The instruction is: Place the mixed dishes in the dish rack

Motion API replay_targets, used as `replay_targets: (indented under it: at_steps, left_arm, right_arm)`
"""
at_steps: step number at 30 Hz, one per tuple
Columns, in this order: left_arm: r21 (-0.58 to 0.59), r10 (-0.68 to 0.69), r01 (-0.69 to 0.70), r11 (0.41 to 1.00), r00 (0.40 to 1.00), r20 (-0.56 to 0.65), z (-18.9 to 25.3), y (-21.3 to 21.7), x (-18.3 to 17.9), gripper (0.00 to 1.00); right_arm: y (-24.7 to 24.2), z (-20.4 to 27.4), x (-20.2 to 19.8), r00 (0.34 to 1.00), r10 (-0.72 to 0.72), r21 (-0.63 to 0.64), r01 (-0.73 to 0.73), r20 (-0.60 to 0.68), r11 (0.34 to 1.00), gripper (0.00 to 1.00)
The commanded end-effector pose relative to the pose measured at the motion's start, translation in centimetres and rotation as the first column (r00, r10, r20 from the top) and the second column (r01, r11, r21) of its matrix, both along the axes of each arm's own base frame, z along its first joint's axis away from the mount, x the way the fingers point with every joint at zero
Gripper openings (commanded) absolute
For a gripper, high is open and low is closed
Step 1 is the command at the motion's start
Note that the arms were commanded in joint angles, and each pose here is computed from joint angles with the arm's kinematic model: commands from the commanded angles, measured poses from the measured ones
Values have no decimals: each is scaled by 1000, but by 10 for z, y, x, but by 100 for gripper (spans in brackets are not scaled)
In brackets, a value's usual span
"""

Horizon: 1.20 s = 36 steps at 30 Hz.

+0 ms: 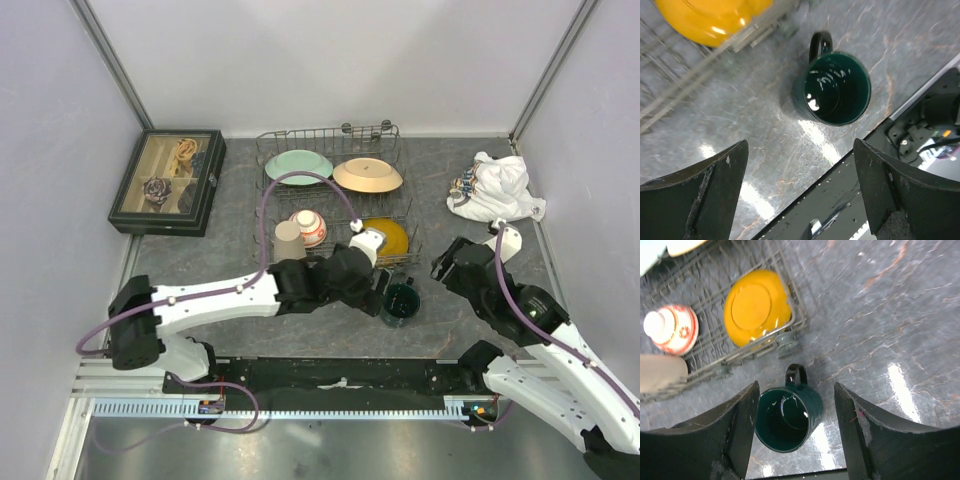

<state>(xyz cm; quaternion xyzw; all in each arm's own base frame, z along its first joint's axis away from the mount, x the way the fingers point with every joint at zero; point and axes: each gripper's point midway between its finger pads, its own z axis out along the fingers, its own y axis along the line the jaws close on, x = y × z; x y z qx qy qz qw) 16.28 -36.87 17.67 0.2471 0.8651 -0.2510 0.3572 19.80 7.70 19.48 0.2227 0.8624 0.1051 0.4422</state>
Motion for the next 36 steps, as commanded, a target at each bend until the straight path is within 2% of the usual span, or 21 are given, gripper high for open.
replay_targets:
  at_steps: [1, 9, 15, 22, 30, 36]
  left_arm:
    - [-71, 95, -94, 993, 995, 12, 7, -32, 10, 92]
    - [-1, 143, -143, 990, 990, -5, -28, -52, 18, 92]
    - [56, 195, -195, 979, 981, 9, -47, -52, 27, 90]
    - [88, 213, -212, 973, 977, -1, -66, -60, 30, 66]
    - [127, 194, -189, 974, 981, -25, -85, -62, 26, 57]
    - [132, 186, -179, 975, 982, -42, -89, -62, 22, 46]
  right_arm:
    - [-14, 23, 1, 995, -83, 17, 83, 56, 996, 68]
    - [-19, 28, -3, 994, -85, 18, 84, 69, 996, 68]
    - [-23, 28, -7, 994, -83, 13, 82, 73, 997, 68]
    - [-24, 32, -7, 994, -79, 4, 79, 81, 997, 69]
    - [-26, 32, -7, 993, -87, 0, 87, 84, 996, 69]
    - [-27, 31, -7, 992, -87, -3, 88, 87, 996, 69]
